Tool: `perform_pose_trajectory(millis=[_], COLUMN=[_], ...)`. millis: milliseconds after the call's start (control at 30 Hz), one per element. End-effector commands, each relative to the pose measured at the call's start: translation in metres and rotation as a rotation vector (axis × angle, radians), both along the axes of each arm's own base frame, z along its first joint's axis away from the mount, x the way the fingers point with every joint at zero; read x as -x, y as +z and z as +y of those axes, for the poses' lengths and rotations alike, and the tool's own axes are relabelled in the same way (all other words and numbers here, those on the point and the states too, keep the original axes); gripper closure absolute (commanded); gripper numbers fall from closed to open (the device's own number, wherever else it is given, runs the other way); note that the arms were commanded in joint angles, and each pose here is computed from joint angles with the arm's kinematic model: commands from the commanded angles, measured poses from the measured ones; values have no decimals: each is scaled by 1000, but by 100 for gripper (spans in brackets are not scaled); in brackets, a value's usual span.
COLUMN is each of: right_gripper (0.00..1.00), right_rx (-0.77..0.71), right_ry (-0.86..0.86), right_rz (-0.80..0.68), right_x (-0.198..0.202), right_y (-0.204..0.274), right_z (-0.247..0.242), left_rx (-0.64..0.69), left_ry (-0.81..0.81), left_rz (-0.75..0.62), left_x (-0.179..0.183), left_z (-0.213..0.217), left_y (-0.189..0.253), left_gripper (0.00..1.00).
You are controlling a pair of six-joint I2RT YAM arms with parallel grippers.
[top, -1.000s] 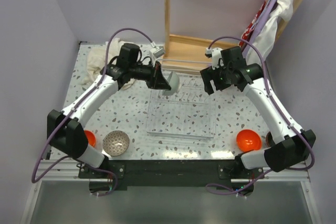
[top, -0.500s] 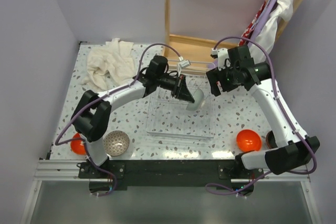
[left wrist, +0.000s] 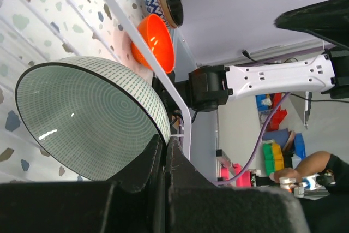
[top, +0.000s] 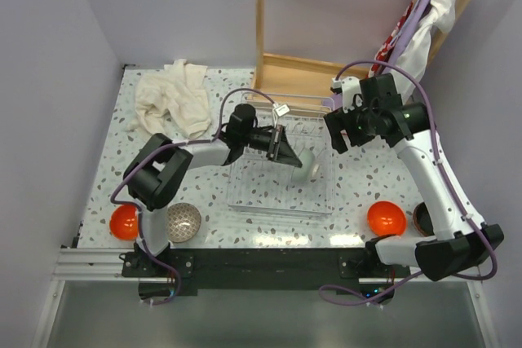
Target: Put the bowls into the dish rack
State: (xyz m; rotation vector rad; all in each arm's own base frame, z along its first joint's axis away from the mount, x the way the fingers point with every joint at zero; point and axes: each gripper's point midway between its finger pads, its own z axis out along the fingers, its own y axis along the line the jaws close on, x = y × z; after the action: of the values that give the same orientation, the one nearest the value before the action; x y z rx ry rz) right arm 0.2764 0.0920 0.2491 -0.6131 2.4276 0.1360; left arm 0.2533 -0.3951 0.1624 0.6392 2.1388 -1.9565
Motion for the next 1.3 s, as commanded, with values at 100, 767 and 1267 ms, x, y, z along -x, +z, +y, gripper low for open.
perform_pose_trajectory(millis=[100, 767, 1267], right_gripper=[18, 19, 19], right_rx=[12, -15, -32], right_ry=[18, 19, 26], right_rz=[4, 5, 18], right_x=[3, -6, -3], right_y=[1, -3, -8], right_z=[-1, 6, 9], left_rx=[43, -211, -362], left_ry=[105, 278, 298], left_rz=[55, 156, -33], left_x=[-8, -43, -51], left_z=[5, 43, 91], left_y=[-4, -69, -40], left_gripper=[100, 93, 49])
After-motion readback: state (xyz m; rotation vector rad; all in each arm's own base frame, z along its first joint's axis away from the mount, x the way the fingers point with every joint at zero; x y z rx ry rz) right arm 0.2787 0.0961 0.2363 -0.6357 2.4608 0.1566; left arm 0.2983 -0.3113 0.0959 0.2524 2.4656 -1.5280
